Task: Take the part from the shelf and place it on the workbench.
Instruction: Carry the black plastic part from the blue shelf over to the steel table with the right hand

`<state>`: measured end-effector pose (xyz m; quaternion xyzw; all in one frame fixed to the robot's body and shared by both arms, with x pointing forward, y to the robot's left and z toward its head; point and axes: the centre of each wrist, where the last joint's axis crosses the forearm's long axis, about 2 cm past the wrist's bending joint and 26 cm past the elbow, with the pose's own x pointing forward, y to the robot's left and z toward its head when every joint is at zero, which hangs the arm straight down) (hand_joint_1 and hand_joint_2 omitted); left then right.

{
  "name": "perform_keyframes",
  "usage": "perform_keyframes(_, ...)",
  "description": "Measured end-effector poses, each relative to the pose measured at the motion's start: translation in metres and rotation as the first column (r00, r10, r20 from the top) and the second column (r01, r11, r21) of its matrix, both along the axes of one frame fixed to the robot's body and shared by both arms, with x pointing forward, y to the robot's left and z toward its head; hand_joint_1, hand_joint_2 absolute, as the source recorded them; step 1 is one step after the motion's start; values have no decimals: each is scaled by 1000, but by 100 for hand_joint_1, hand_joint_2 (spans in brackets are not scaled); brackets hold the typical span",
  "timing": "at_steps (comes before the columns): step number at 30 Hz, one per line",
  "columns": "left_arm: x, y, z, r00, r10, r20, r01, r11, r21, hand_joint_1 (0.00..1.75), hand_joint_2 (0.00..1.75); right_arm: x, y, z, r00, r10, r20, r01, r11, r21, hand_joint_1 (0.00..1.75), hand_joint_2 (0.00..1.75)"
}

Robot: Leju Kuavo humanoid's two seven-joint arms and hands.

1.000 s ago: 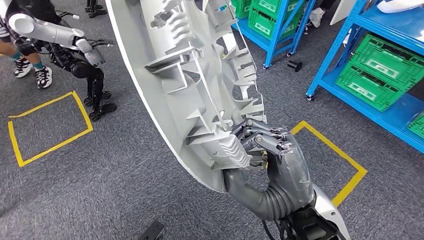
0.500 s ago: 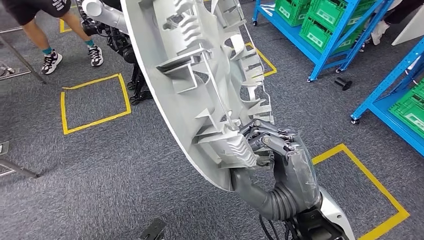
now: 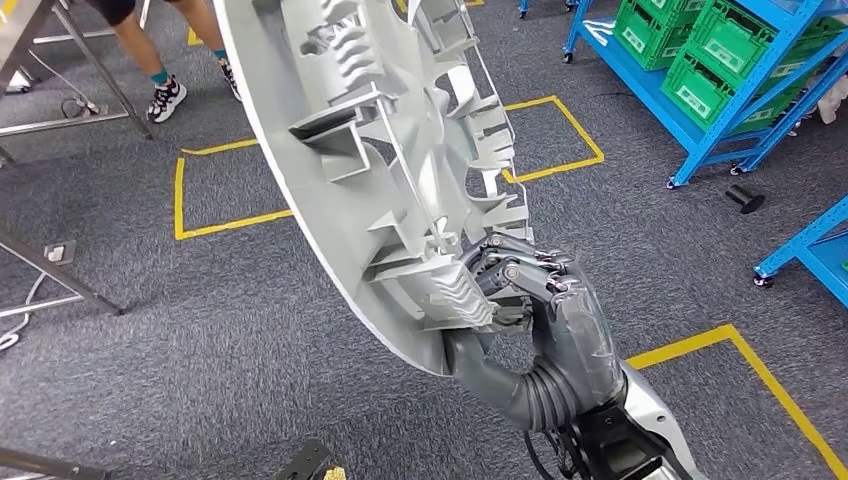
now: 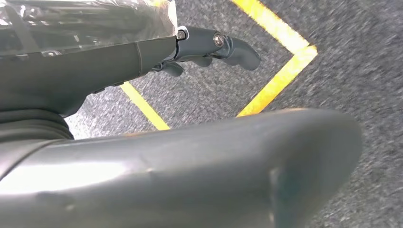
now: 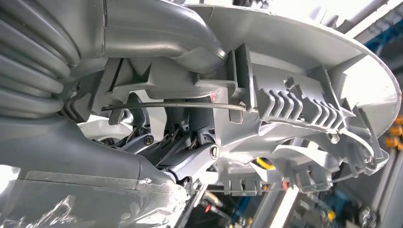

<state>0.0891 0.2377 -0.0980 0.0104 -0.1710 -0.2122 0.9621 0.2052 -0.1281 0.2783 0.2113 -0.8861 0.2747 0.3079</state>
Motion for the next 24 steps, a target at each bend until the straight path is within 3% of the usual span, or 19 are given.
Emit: perform_keyframes(24,0,-1,0,1000,-4,-2,4,1000,-2,0,175,2,1,1,1000,-1,7,1,1000,-5,175,175)
